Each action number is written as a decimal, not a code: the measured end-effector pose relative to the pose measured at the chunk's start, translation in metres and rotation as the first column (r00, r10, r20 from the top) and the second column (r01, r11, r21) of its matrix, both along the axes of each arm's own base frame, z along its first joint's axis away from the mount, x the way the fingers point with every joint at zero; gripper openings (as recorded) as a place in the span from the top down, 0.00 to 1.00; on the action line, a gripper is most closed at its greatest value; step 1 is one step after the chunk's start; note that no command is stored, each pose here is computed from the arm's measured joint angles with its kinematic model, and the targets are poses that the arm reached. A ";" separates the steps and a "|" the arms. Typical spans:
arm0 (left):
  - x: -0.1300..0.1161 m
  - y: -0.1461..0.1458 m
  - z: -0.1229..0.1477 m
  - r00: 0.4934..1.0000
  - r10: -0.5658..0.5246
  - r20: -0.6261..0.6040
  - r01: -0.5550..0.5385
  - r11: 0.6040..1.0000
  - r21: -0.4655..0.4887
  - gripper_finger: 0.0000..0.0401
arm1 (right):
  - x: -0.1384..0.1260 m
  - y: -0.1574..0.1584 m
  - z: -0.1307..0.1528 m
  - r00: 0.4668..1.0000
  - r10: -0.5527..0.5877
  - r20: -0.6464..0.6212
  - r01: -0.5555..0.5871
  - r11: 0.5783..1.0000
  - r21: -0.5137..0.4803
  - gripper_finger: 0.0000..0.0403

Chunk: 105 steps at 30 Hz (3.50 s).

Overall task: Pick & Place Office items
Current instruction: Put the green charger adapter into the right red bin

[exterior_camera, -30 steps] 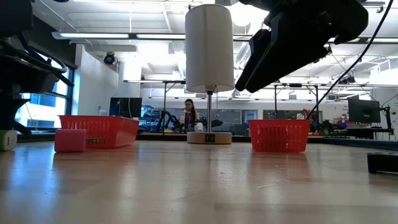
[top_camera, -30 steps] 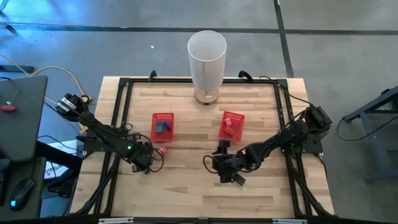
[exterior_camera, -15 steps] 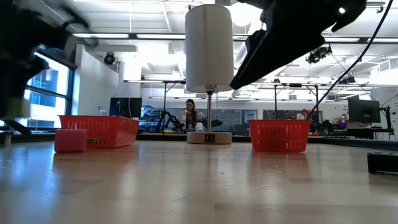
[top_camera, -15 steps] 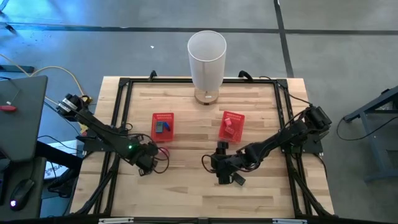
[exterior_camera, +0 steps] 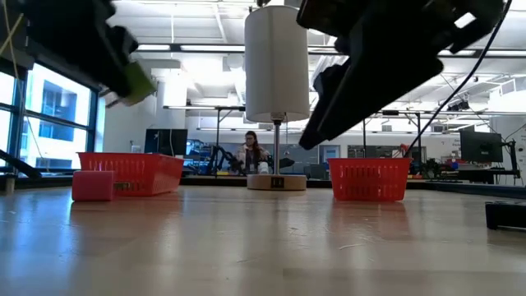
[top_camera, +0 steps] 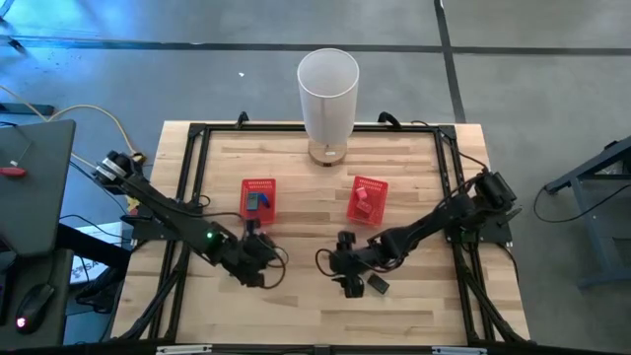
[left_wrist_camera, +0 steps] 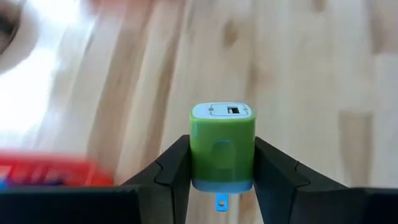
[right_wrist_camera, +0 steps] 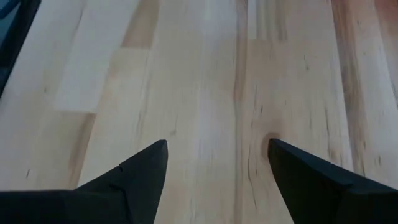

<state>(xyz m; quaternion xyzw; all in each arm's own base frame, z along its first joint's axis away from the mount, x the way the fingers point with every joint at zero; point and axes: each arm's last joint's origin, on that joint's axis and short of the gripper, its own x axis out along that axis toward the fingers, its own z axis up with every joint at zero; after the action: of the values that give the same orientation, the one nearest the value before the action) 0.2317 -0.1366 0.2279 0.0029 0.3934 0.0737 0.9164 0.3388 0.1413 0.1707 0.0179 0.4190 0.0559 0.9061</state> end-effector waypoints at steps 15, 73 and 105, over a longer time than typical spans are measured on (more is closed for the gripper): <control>0.090 -0.017 -0.027 0.935 -0.130 0.330 0.320 0.715 -0.622 0.69 | 0.004 0.007 0.006 0.982 0.165 0.096 -0.156 0.983 -0.099 0.34; 0.113 0.038 -0.037 0.963 -0.052 0.265 0.231 0.665 -0.710 0.66 | 0.009 0.008 0.025 0.863 0.468 0.191 -0.337 0.814 -0.473 0.41; 0.114 0.039 -0.037 0.962 -0.059 0.266 0.236 0.669 -0.705 0.65 | 0.009 0.007 0.024 0.861 0.477 0.179 -0.344 0.803 -0.486 0.70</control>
<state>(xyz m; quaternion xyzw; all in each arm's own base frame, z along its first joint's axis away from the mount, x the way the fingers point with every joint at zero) 0.3454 -0.0973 0.1907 -0.3392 0.2842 -0.1641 0.8816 0.3477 0.1481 0.1945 -0.2865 0.2757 0.1593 0.9036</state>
